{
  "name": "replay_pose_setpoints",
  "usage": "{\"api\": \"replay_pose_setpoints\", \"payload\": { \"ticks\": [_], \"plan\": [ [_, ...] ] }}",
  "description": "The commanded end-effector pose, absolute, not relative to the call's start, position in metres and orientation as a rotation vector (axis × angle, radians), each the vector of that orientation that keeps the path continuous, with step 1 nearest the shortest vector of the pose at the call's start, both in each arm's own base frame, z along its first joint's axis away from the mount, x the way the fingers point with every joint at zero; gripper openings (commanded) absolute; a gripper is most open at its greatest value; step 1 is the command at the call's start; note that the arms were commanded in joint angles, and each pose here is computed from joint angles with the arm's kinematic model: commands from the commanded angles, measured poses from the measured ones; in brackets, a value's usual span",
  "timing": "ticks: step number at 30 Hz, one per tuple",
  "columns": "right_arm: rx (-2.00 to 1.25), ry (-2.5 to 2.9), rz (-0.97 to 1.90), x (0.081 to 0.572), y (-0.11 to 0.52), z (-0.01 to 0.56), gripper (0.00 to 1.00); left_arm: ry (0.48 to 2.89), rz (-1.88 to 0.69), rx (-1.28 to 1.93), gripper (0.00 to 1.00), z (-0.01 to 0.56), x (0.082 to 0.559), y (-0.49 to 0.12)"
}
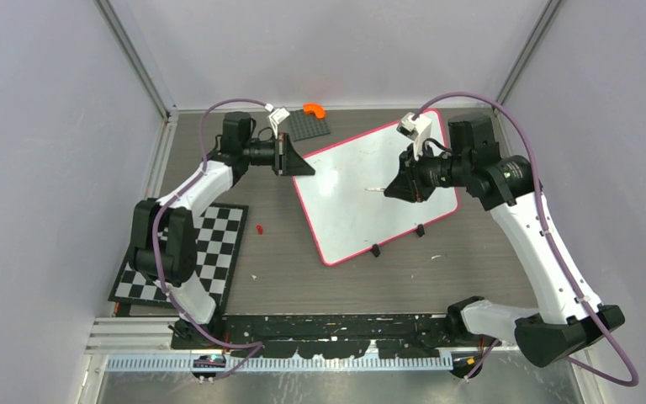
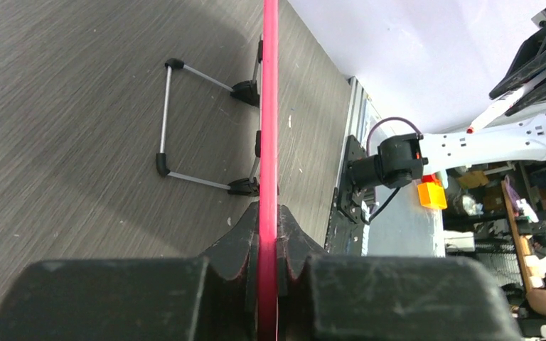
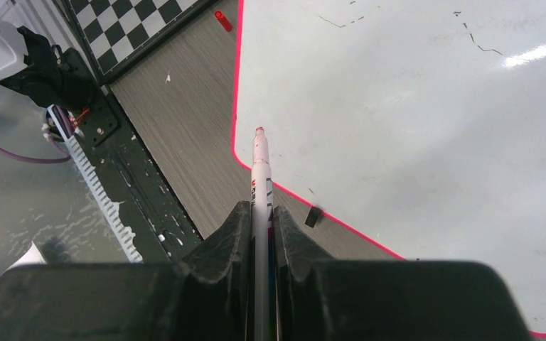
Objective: Write a sentence on the whiteboard
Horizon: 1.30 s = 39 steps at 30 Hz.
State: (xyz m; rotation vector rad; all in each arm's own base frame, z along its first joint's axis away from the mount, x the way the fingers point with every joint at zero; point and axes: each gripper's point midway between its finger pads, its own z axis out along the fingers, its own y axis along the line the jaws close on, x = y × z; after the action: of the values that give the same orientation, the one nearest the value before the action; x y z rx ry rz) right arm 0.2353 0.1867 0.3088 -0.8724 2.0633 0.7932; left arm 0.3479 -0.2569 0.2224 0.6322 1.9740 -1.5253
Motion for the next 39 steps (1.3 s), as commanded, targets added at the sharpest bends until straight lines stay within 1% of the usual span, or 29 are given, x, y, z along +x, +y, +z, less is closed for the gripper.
{"api": "replay_pose_setpoints", "payload": {
  "ticks": [1,6,11,17,18,20,21,22,27,33,39],
  "plan": [
    [-0.905,2.003,0.78,0.22,0.182,0.321,0.0,1.991,-1.66,0.737,0.0,0.227,0.317,-0.277],
    [-0.901,2.01,0.789,0.212,0.18,0.316,0.0,2.014,-1.697,0.82,0.0,0.23,0.293,-0.287],
    [-0.904,2.011,0.829,0.203,0.181,0.309,0.0,2.069,-1.724,0.866,0.0,0.221,0.275,-0.293],
    [-0.915,2.053,0.855,0.199,0.182,0.303,0.0,2.106,-1.707,0.886,0.0,0.212,0.267,-0.299],
    [-0.914,2.055,0.85,0.2,0.182,0.302,0.0,2.112,-1.686,0.879,0.03,0.212,0.27,-0.299],
    [-0.903,2.05,0.853,0.202,0.183,0.299,0.0,2.116,-1.627,0.874,0.29,0.214,0.275,-0.296],
    [-0.883,2.042,0.858,0.204,0.184,0.3,0.0,2.115,-1.601,0.865,0.4,0.217,0.279,-0.294],
    [-0.862,2.038,0.866,0.206,0.185,0.299,0.0,2.104,-1.585,0.856,0.48,0.225,0.282,-0.292],
    [-0.776,2.023,0.81,0.222,0.187,0.301,0.0,2.034,-1.496,0.805,0.55,0.256,0.291,-0.272],
    [-0.843,2.011,0.764,0.23,0.206,0.303,0.0,2.022,-1.465,0.783,0.55,0.254,0.276,-0.26],
    [-0.932,2.004,0.74,0.242,0.227,0.307,0.0,2.065,-1.445,0.762,0.53,0.241,0.282,-0.259]
  ]
}}
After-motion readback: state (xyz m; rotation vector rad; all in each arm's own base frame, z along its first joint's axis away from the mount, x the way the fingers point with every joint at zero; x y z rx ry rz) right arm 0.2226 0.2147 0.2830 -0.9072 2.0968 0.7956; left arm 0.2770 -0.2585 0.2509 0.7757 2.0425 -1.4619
